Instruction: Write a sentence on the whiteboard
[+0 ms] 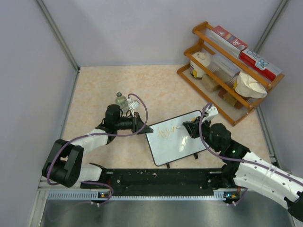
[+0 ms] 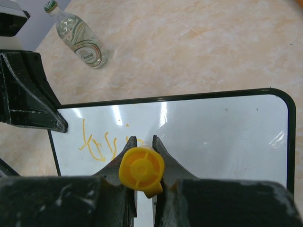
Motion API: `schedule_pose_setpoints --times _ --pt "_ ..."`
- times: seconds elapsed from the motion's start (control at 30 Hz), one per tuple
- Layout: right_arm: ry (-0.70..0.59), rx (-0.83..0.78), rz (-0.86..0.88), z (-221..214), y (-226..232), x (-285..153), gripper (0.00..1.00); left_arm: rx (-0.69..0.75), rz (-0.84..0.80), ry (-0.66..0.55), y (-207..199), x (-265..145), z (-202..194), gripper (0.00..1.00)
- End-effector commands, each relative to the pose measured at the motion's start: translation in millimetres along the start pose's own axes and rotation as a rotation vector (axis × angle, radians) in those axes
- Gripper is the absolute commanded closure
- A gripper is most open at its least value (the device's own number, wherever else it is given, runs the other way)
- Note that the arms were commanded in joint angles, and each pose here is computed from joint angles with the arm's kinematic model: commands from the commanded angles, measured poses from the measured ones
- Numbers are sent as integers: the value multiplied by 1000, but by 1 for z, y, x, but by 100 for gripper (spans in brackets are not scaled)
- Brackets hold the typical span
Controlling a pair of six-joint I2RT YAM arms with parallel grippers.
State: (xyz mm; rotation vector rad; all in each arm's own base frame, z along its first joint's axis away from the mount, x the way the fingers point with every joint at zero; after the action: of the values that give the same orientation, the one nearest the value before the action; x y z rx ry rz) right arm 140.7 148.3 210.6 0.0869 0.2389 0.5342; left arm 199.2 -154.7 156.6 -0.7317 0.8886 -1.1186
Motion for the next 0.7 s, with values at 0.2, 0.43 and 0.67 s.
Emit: schedule_pose_setpoints --times 0.2,0.43,0.67 --pt "57 3 -12 -19 -6 -6 100 38 157 -23 28 -1 -9 100" --pt "46 6 0 -14 -5 -6 100 36 158 -20 28 0 -10 100" --pt "-75 46 58 20 1 -19 100 35 159 -20 29 0 -10 100"
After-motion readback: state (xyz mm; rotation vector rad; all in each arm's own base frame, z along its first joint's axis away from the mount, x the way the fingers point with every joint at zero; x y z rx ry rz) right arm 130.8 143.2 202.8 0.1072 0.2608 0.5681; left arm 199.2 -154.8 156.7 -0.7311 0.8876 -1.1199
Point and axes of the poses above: each gripper's point midway between its finger pads, its own x axis out along the fingers, its own y axis along the line the jaws close on, z = x × y, the point moved 10 cm from there along -x, back along the fingers, and after that the axes turned 13 degrees about -x, right-handed, at the moved point
